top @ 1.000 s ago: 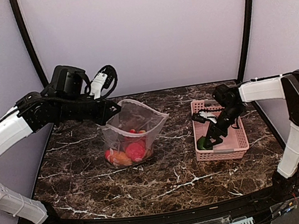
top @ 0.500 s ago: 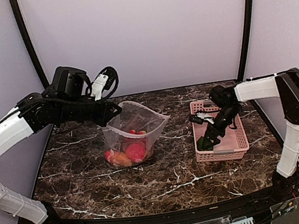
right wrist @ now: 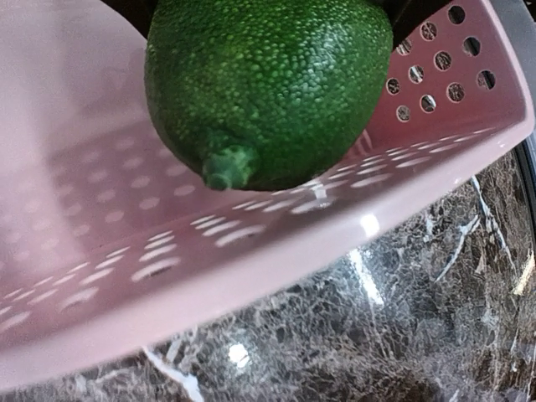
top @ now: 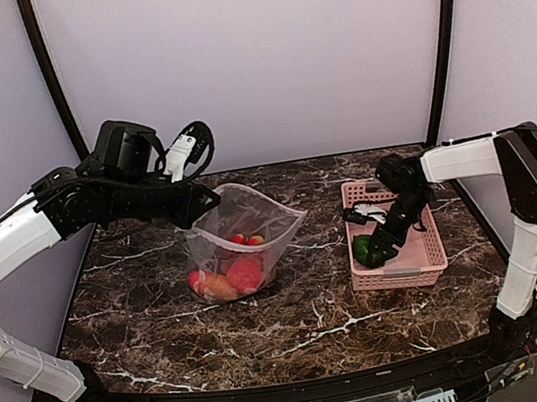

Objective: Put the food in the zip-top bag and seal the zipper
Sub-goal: Pick up the fake fruit from the bin.

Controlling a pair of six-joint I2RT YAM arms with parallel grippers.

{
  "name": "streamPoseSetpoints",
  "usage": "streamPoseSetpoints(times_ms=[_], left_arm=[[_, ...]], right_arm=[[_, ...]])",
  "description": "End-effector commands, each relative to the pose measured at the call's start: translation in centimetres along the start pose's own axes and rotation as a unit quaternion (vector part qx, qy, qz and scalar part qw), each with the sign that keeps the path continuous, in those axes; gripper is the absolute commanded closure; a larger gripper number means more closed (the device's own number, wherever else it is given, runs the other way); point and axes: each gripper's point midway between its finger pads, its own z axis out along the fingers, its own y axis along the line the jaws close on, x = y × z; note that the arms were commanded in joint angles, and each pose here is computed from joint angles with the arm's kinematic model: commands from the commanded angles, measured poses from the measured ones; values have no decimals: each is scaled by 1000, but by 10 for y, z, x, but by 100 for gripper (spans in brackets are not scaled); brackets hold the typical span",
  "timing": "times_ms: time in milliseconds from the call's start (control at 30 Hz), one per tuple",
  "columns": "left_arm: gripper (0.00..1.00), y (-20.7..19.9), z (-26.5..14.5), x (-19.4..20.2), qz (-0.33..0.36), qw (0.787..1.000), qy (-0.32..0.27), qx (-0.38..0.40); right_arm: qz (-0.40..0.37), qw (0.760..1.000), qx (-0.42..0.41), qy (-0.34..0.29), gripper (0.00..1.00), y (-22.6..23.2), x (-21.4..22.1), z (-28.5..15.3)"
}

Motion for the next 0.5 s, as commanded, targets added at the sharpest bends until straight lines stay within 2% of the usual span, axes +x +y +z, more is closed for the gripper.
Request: streamPoseSetpoints(times_ms=[0,133,267,467], left_arm=[[99,-1,2,4,-7,1000,2,8],[99,-1,2,5,-9,1000,2,8],[99,-1,2,4,-12,1000,1,8],[99,0,4,0,-13,1000,-5,4]], right_arm=[[-32,998,39,-45,42,4,-26,-34],[-46,996,57,-60,49,6,-32,-48],[-66,992,77,-74,50,14,-44,-78],[-131,973,96,-163,50,52,-92,-147]])
